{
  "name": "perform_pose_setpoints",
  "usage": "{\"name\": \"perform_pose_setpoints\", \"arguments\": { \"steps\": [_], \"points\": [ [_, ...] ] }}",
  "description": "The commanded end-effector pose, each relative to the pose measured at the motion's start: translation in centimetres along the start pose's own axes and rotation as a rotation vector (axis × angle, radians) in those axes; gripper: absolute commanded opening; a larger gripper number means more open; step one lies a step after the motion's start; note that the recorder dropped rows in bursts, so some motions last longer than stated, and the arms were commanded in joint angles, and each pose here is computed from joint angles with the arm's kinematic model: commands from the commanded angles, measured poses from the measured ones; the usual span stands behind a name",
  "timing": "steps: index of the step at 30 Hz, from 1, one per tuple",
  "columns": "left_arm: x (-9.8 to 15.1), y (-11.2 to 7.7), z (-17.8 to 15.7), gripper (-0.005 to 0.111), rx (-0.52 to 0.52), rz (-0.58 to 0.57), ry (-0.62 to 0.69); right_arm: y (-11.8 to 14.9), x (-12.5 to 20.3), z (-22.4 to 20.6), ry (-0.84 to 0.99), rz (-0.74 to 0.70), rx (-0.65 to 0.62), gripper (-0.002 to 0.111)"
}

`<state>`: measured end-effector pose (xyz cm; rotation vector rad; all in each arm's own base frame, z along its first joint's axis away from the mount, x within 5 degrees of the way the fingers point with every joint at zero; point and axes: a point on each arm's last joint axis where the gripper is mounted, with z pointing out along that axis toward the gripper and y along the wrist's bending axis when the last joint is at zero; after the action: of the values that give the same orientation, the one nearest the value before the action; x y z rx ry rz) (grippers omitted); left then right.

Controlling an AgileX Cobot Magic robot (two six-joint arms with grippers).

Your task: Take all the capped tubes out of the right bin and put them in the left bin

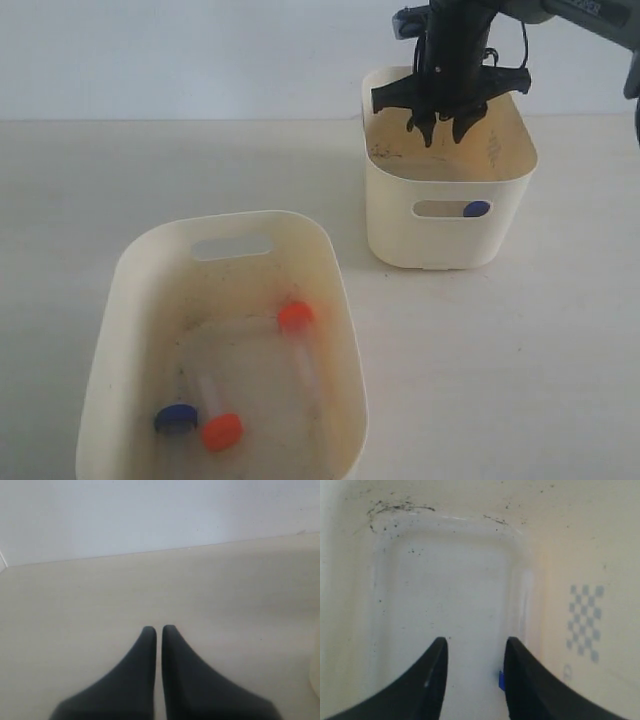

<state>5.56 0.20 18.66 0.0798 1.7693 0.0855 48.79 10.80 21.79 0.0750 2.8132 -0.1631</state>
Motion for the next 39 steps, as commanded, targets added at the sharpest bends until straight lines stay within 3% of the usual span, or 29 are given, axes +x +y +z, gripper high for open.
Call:
{"name": "perform_pose_setpoints", "arguments": {
  "steps": [1, 7, 9, 10, 12, 27, 39],
  "points": [
    [-0.3, 0.0, 0.0, 0.004, 0.002, -0.023, -0.018, -0.4, -0.1, 0.9, 0.0, 0.002, 0.044, 0.037],
    [-0.3, 0.0, 0.0, 0.004, 0.002, -0.023, -0.018, -0.5, -0.1, 1.5, 0.002, -0.003, 0.071, 0.037],
    [-0.3, 0.0, 0.0, 0.004, 0.002, -0.023, -0.018, -0.4, 0.0, 1.8, 0.008, 0.004, 0.074, 0.047],
    [-0.3, 0.0, 0.0, 0.004, 0.002, -0.023, -0.018, -0.4, 0.0, 2.0, 0.012, 0.002, 0.075, 0.062],
    [-0.3, 0.0, 0.0, 0.004, 0.002, -0.023, -0.018, -0.4, 0.1, 2.4, 0.018, -0.001, 0.078, 0.075],
    [-0.3, 0.0, 0.0, 0.004, 0.002, -0.023, -0.018, -0.7, -0.1, 2.4, 0.0, -0.002, 0.124, 0.071],
    [-0.3, 0.0, 0.0, 0.004, 0.002, -0.023, -0.018, 0.2, 0.7, 5.5, 0.062, -0.02, 0.133, 0.071]
  ]
}}
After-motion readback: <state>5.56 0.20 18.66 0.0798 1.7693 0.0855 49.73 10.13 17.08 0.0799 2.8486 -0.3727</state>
